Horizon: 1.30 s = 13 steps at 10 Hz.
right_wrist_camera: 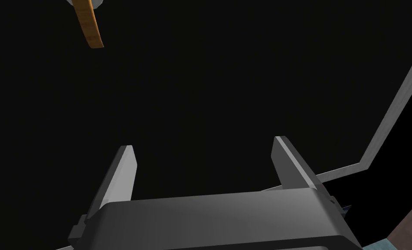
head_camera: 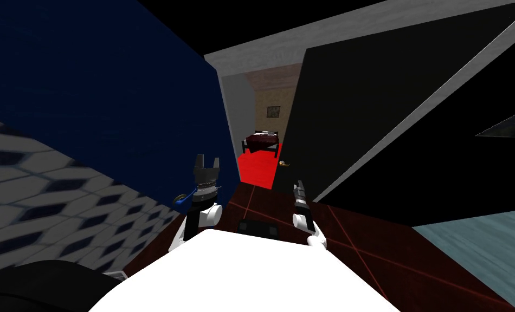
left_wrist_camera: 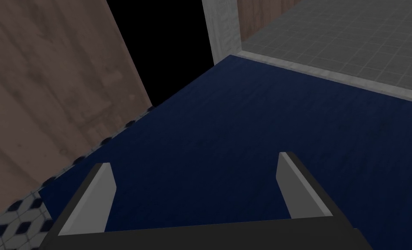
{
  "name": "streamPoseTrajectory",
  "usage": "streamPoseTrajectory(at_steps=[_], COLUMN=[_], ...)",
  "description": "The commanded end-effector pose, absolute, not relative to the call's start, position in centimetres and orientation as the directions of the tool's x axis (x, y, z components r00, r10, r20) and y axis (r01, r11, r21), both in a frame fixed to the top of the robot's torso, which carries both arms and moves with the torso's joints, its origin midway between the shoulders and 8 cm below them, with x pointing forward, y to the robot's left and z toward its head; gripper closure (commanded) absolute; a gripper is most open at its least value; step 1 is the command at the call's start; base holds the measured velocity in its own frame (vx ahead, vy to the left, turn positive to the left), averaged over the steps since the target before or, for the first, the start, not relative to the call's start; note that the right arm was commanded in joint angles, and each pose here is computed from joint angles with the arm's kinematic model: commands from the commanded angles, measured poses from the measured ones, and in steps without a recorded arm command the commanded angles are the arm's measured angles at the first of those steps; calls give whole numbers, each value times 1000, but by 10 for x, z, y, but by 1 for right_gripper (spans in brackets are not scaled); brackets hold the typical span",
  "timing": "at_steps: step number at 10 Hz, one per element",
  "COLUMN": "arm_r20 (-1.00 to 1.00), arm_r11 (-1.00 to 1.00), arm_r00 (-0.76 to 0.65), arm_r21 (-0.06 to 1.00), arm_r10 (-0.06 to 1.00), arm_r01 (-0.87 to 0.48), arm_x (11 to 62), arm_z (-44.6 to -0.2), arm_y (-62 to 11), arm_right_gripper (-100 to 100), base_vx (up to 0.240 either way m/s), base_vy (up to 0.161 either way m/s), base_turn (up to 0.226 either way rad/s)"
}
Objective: Pull the door open
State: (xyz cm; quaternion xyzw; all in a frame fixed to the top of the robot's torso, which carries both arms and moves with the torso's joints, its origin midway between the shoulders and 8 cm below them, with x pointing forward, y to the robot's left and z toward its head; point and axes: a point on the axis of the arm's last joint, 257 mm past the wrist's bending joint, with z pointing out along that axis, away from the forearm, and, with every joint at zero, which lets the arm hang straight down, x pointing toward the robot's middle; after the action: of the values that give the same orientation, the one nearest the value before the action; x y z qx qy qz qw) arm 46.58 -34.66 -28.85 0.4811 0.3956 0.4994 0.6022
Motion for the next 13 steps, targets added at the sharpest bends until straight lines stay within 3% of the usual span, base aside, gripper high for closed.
streamPoseTrajectory(at_steps=[1, 13], arm_r20=[5, 6], arm_r11=[35, 17], arm_r00=[199, 268], arm_r21=[979, 996], arm_r10=[980, 963], arm_r01=[-201, -83], arm_x=[466, 465], arm_z=[-299, -356], arm_y=[-352, -382], arm_right_gripper=[-100, -100], base_vx=[100, 89], base_vy=[-14, -13], base_turn=[98, 76])
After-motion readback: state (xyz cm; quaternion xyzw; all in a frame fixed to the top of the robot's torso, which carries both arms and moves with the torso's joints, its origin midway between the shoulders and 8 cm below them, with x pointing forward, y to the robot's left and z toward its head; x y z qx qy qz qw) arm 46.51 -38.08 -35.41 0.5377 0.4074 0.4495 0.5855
